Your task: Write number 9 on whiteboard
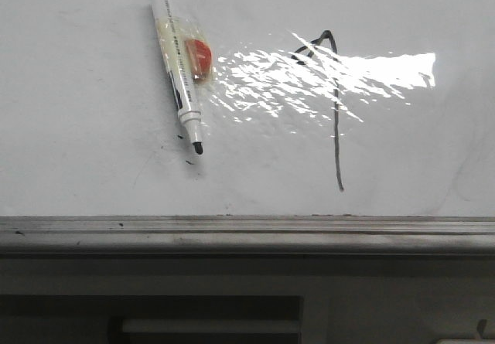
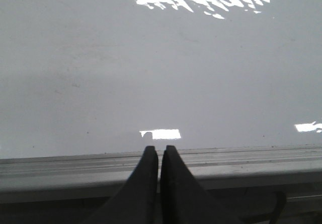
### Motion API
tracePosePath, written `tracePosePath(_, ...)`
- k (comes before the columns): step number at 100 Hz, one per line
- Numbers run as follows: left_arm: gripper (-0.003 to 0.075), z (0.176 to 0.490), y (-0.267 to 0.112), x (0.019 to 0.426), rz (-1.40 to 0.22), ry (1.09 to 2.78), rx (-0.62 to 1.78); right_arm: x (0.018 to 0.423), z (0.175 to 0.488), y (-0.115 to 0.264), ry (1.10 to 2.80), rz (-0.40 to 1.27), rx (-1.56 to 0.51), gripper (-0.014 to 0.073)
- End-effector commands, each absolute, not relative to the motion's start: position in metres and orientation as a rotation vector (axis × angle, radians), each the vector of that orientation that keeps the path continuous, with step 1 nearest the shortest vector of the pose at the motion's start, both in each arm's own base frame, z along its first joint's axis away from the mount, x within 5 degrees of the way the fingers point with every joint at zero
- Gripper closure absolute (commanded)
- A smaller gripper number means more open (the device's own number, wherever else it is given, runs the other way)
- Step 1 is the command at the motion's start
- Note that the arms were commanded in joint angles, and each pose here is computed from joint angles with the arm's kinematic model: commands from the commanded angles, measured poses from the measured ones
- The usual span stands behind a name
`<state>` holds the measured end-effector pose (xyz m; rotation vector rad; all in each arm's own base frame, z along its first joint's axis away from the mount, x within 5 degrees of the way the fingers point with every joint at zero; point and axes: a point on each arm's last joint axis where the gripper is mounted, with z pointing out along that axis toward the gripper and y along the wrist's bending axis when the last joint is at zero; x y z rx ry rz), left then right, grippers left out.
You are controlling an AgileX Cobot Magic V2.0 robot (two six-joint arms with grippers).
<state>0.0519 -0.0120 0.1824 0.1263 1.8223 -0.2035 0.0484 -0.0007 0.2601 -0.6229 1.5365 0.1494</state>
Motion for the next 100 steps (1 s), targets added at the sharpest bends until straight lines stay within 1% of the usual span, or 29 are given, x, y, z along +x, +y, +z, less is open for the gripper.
tracePosePath(1, 0.0741, 0.180, -0.012, 0.052, -0.210, 1.783, 0.113, 0.045, 0.265, 0.007, 1.471, 0.178, -0.597, 0.0636)
tracePosePath(10, 0.0741, 0.180, -0.012, 0.052, -0.210, 1.783, 0.113, 0.046, 0.254, 0.011, 1.514, 0.141, -0.527, 0.0636)
tracePosePath(11, 0.0741, 0.180, -0.012, 0.052, -0.210, 1.783, 0.113, 0.046, 0.253, 0.010, 1.517, 0.118, -0.519, 0.0636)
tracePosePath(17, 0.0741, 0.180, -0.012, 0.052, -0.210, 1.783, 0.113, 0.048, 0.243, 0.013, 1.538, 0.120, -0.457, 0.0636)
tracePosePath(18, 0.0741, 0.180, -0.012, 0.052, -0.210, 1.783, 0.113, 0.048, 0.241, 0.012, 1.540, 0.098, -0.446, 0.0636)
tracePosePath(19, 0.0741, 0.180, -0.012, 0.052, -0.210, 1.783, 0.113, 0.049, 0.238, 0.014, 1.545, 0.119, -0.428, 0.0636)
tracePosePath(31, 0.0741, 0.180, -0.012, 0.052, -0.210, 1.783, 0.113, 0.056, 0.210, 0.011, 1.583, 0.114, -0.199, 0.0636)
tracePosePath(39, 0.0741, 0.180, -0.012, 0.052, -0.210, 1.783, 0.113, 0.059, 0.193, 0.005, 1.601, 0.042, -0.108, 0.0636)
tracePosePath(42, 0.0741, 0.180, -0.012, 0.052, -0.210, 1.783, 0.113, 0.059, 0.189, 0.003, 1.646, 0.014, -0.081, 0.0636)
tracePosePath(60, 0.0741, 0.180, -0.012, 0.052, -0.210, 1.783, 0.113, 0.053, 0.173, -0.002, 1.810, -0.038, -0.029, 0.0636)
tracePosePath(100, 0.0741, 0.180, -0.012, 0.052, -0.210, 1.783, 0.113, 0.054, 0.174, -0.002, 1.801, -0.039, -0.031, 0.0636)
